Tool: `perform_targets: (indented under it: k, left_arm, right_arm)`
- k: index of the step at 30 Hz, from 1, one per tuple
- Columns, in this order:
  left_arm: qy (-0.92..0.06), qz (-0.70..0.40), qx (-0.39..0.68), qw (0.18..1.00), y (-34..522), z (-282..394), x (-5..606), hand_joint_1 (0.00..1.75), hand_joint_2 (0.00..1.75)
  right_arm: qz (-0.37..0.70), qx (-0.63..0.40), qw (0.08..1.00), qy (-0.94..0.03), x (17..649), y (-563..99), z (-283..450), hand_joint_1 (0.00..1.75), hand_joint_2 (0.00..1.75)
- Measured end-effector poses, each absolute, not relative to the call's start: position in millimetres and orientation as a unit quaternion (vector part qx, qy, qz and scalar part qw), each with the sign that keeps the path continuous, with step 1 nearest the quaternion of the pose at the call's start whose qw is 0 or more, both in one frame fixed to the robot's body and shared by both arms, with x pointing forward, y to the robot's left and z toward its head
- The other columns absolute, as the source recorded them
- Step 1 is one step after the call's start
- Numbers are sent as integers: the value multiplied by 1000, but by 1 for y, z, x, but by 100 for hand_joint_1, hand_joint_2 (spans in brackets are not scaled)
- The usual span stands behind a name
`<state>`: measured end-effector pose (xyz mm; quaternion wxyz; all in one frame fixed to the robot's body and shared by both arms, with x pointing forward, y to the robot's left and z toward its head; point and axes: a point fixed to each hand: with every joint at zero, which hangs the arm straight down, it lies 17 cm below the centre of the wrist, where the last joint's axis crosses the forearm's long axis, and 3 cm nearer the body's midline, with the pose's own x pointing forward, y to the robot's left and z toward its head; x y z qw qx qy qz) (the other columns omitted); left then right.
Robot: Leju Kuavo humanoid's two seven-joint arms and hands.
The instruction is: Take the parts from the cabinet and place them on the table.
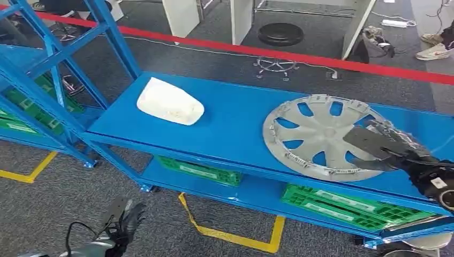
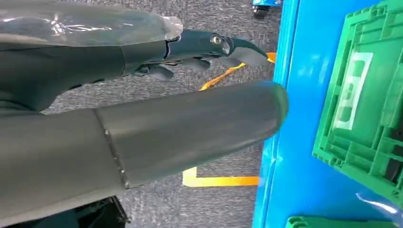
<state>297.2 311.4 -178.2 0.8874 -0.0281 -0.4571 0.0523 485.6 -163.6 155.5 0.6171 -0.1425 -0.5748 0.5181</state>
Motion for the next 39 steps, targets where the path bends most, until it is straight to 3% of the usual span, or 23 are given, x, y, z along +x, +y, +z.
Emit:
perform_targets:
  k: [19, 39]
  left_arm:
    - [-459, 49, -34, 887, 301, -174, 310, 0, 0]
    - [-459, 53, -31, 886, 302, -174, 309, 0, 0]
  right_arm:
    - [565, -139, 619, -528, 491, -137, 78, 0, 175]
    - [576, -121, 611, -529, 498, -92, 67, 0, 175]
